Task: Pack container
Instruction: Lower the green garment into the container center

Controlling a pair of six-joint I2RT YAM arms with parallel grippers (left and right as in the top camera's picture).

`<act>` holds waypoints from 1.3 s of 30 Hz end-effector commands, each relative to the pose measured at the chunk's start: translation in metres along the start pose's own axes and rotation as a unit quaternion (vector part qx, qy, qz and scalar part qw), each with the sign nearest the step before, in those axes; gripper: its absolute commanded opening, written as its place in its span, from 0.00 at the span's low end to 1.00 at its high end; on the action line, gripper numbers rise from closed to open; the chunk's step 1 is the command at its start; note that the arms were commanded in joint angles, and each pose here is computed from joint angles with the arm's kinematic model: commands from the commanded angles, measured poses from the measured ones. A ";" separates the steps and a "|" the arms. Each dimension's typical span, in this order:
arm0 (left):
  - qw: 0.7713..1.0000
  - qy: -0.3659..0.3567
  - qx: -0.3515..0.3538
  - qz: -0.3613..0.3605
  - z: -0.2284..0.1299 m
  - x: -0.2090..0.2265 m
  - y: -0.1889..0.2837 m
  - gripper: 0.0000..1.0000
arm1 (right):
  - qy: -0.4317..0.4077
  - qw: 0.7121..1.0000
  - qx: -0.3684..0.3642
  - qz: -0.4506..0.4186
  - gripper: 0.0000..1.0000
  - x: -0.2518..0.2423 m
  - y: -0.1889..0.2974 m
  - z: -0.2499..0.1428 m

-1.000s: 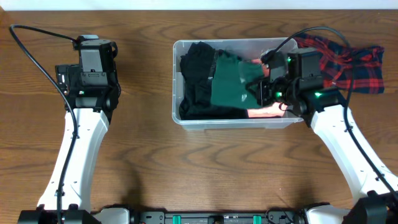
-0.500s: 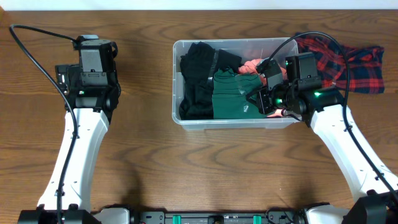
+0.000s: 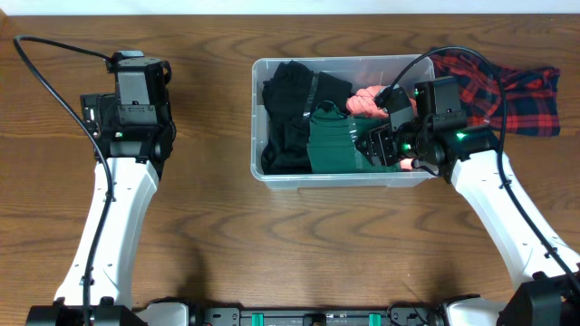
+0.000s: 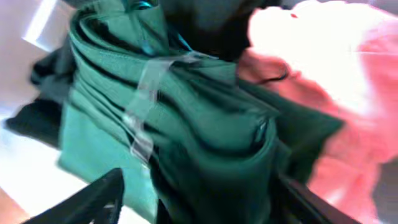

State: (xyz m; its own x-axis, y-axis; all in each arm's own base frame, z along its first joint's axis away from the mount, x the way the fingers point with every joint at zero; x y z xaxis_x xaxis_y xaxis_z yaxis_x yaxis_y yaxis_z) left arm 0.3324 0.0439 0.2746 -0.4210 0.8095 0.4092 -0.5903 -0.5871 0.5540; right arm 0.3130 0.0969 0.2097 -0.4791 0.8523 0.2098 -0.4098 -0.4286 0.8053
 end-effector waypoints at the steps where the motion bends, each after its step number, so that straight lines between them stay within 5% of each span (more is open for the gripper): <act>1: 1.000 0.005 -0.003 0.005 0.005 0.002 0.000 0.98 | 0.007 0.998 -0.001 -0.061 0.80 -0.009 0.002 0.005; 7: 1.000 0.005 -0.003 0.005 0.005 0.002 0.000 0.98 | 0.015 0.989 -0.015 -0.147 0.97 -0.023 0.005 0.012; 18: 1.000 0.005 -0.003 0.005 0.005 0.002 0.000 0.98 | 0.043 0.987 -0.099 -0.121 0.94 -0.015 0.019 0.044; 23: 1.000 0.005 -0.003 0.005 0.005 0.002 0.000 0.98 | 0.060 0.991 -0.117 -0.031 0.69 0.006 0.024 0.049; 29: 1.000 0.005 -0.003 0.005 0.005 0.002 0.000 0.98 | 0.071 0.990 -0.119 0.012 0.17 0.021 0.024 0.049; 31: 1.000 0.005 -0.003 0.005 0.005 0.002 0.000 0.98 | 0.075 0.990 -0.116 0.020 0.07 0.025 0.022 0.048; 39: 1.000 0.004 -0.003 0.005 0.005 0.002 0.000 0.98 | 0.139 0.985 -0.094 0.032 0.01 0.042 0.003 0.046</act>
State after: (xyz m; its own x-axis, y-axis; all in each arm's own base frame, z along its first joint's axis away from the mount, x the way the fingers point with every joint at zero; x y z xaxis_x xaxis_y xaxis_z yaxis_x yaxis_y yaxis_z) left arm 0.3324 0.0439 0.2746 -0.4213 0.8095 0.4089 -0.5903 -0.5871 0.5540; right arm 0.3261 0.1357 0.2443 -0.6402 0.7612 0.1033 -0.5130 -0.5238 0.6801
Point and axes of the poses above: each gripper's point midway between its finger pads, its own y axis back along the fingers, its own x axis along the line the jaws close on, z = x × y, the point moved 9 cm from there along y, back along the fingers, and after that the axes turned 4 degrees about y, right-handed, at the moved point
